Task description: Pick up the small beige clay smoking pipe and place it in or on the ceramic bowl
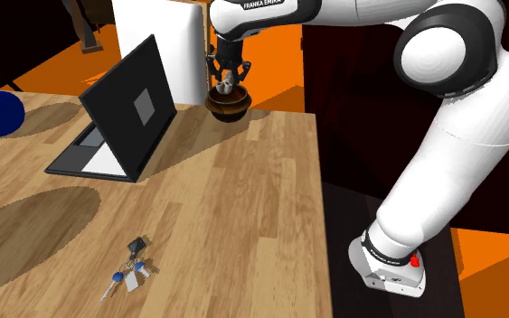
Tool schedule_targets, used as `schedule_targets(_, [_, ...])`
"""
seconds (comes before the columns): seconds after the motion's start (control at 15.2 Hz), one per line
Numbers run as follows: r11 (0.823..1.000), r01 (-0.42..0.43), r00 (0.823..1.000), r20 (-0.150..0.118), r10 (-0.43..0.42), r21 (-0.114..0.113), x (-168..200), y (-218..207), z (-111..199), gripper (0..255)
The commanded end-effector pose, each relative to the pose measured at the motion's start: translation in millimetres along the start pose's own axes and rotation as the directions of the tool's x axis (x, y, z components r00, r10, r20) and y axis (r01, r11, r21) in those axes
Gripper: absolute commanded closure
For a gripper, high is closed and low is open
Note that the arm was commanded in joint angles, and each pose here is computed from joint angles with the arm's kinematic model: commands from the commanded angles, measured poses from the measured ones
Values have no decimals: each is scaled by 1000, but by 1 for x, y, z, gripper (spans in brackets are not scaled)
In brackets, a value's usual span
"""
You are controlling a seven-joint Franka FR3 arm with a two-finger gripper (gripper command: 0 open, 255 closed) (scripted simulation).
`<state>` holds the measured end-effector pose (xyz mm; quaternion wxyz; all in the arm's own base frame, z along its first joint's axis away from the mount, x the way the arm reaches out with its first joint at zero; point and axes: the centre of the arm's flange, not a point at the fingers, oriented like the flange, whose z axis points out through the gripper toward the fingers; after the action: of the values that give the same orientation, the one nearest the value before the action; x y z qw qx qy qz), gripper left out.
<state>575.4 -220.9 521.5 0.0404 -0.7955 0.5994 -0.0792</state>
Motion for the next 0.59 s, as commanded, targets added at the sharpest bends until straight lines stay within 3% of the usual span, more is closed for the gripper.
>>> schedule_targets(0.0, [1000,0,1000,-1,0,1,0,2,9,255])
schedule_targets(0.46, [1000,0,1000,-1,0,1,0,2,9,255])
schedule_targets(0.53, [1000,0,1000,-1,0,1,0,2,9,0])
